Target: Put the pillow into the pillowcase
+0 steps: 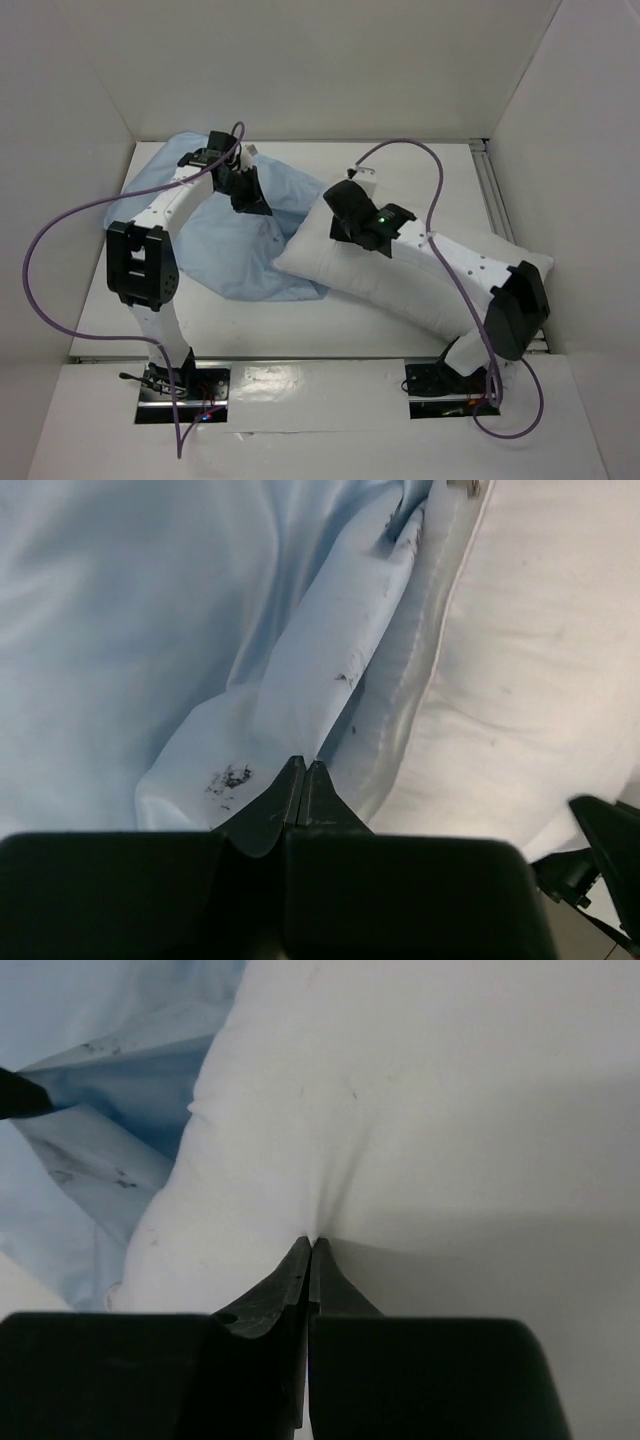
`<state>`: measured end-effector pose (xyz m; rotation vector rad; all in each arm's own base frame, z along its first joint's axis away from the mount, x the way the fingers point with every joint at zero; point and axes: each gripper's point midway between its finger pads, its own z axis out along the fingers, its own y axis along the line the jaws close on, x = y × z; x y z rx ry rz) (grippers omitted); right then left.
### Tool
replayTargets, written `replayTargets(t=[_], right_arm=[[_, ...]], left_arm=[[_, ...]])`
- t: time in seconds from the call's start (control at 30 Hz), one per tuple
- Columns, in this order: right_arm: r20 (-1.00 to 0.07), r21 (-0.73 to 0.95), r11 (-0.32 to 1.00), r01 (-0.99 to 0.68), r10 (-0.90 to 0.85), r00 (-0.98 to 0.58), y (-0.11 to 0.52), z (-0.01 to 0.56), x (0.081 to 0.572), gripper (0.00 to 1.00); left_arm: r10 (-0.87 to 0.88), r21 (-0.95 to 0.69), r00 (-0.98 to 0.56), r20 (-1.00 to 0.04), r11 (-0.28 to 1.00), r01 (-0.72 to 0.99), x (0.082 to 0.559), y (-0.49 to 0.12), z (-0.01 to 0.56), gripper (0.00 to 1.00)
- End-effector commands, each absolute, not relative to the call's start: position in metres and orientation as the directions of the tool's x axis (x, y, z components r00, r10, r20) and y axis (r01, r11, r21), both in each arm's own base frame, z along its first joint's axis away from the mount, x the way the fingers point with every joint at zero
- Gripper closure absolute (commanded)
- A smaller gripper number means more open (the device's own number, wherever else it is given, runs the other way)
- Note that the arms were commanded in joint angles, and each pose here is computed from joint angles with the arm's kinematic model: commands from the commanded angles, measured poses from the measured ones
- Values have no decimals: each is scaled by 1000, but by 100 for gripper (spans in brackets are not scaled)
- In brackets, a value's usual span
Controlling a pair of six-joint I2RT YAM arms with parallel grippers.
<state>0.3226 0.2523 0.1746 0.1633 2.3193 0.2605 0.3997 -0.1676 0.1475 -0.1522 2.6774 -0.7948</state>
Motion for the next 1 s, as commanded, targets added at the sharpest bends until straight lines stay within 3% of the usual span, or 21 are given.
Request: replayTargets(t=[0.0,0.2,0.43,0.63,0.97], right_arm=[[-716,266,964,-13,189,-672,249,193,301,100],[-705,178,974,-141,26,-709,268,186,244,100],[-729,186,956,-227,-21,-685,292,206,202,100],[-723,194,893,-406,-149,-675,311,227,177,100],[-731,157,813,-560,-285,-619,332,257,157,100]], left_arm=[[-184,-548,-918,-352,835,43,397,-162,170,100],[-216,-572,-908,-360,819,32,413,-148,176,100],[-251,-596,-897,-365,803,18,433,-144,183,100],[-269,-591,-892,-363,806,-3,440,-139,181,100],[-275,-559,-893,-357,829,-32,430,-127,168,100]])
